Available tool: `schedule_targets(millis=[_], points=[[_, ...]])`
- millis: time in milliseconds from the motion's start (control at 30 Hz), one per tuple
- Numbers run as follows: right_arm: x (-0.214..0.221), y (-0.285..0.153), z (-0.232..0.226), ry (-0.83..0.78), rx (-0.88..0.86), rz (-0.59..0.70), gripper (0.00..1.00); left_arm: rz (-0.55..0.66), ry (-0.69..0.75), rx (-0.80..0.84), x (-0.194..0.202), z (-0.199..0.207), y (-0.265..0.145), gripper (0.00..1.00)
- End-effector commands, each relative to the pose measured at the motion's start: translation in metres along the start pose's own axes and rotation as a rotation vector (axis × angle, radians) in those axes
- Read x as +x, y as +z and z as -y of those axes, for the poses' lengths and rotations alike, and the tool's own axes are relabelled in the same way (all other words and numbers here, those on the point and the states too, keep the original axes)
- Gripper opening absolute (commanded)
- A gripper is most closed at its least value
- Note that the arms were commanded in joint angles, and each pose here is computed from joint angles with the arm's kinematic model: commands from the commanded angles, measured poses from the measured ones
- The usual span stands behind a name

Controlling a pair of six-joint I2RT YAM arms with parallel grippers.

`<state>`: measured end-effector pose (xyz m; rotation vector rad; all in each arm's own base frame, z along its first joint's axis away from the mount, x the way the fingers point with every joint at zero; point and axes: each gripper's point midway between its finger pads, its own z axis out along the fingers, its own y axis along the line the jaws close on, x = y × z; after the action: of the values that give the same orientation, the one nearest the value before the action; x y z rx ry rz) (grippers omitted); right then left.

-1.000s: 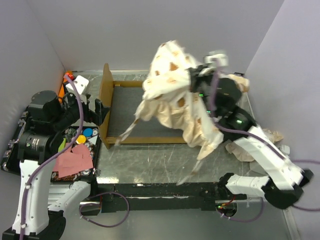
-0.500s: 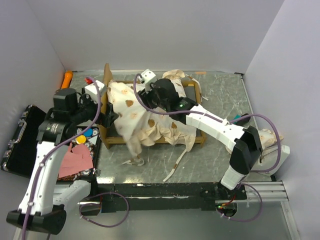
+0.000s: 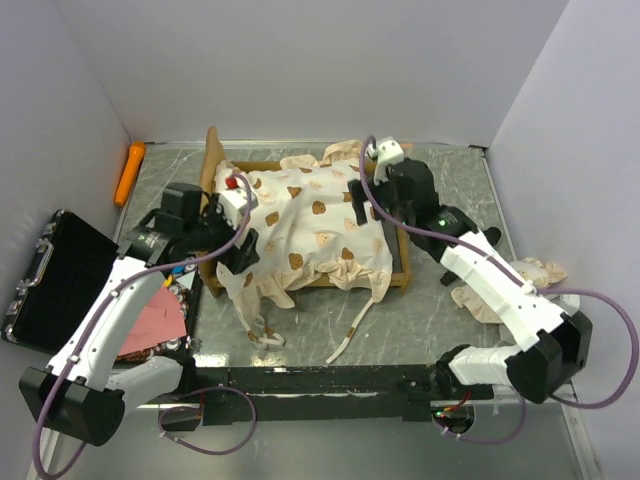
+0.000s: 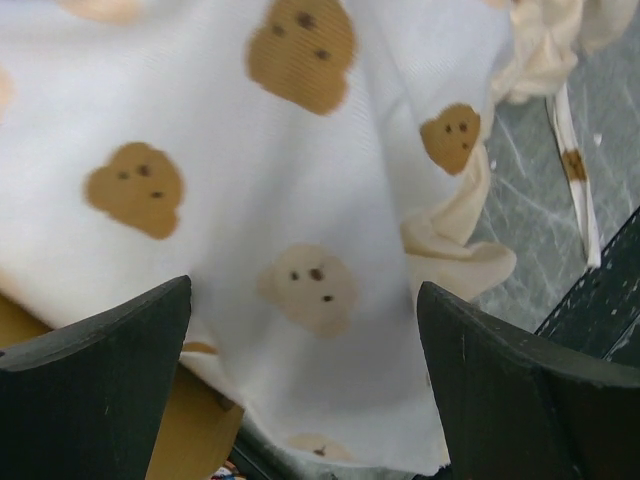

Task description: Set up the pet bed

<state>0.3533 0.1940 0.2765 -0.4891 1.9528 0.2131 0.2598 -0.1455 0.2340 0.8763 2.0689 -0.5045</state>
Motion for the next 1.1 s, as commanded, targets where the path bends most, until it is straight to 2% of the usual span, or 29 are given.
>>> schedule_targets(millis=[0, 67, 167, 233, 267, 300, 367, 433, 467, 633, 767, 800, 933, 1033, 1067], points=[[0.088, -0.003, -0.011, -0.010, -0.066, -0.215, 0.99, -0.041, 0.110, 0.001, 0.017, 0.006, 0.016, 0.99], [0.110, 0.004, -0.012, 0.013, -0.081, -0.246, 0.99, -0.075, 0.107, -0.021, 0.026, 0.002, 0.025, 0.95], [0.133, 0.018, -0.008, -0.006, -0.094, -0.274, 0.98, -0.123, 0.091, -0.074, 0.035, -0.012, 0.034, 0.82], [0.142, 0.023, -0.010, -0.028, -0.113, -0.288, 0.91, -0.126, 0.076, -0.092, 0.032, -0.015, 0.033, 0.62], [0.145, 0.026, -0.008, -0.032, -0.102, -0.290, 0.85, -0.116, 0.076, -0.085, 0.028, -0.013, 0.031, 0.52], [0.147, 0.029, -0.005, -0.040, -0.093, -0.288, 0.73, -0.100, 0.078, -0.090, 0.024, -0.013, 0.030, 0.39], [0.144, 0.033, -0.004, -0.048, -0.093, -0.277, 0.42, -0.052, 0.084, -0.133, 0.013, -0.020, 0.028, 0.17], [0.129, 0.035, -0.002, -0.053, -0.101, -0.241, 0.12, -0.008, 0.085, -0.190, -0.001, -0.030, 0.027, 0.01], [0.116, 0.036, 0.002, -0.049, -0.089, -0.215, 0.00, 0.016, 0.083, -0.228, -0.010, -0.038, 0.026, 0.01], [0.013, 0.029, 0.057, 0.051, 0.011, -0.013, 0.00, 0.141, 0.096, -0.401, -0.088, -0.080, 0.019, 0.01], [-0.052, 0.010, 0.081, 0.054, 0.051, 0.071, 0.00, 0.272, 0.102, -0.462, -0.163, -0.098, 0.000, 0.01], [-0.064, 0.002, 0.083, 0.047, 0.058, 0.090, 0.00, 0.277, 0.091, -0.497, -0.170, -0.105, -0.004, 0.01], [-0.077, -0.031, 0.089, 0.028, 0.100, 0.125, 0.00, 0.328, 0.075, -0.516, -0.180, -0.113, -0.026, 0.01], [-0.059, -0.044, 0.077, 0.021, 0.053, 0.135, 0.00, 0.313, 0.084, -0.526, -0.165, -0.116, -0.031, 0.01], [-0.040, -0.039, 0.068, 0.024, 0.012, 0.110, 0.00, 0.291, 0.083, -0.515, -0.155, -0.115, -0.028, 0.01]])
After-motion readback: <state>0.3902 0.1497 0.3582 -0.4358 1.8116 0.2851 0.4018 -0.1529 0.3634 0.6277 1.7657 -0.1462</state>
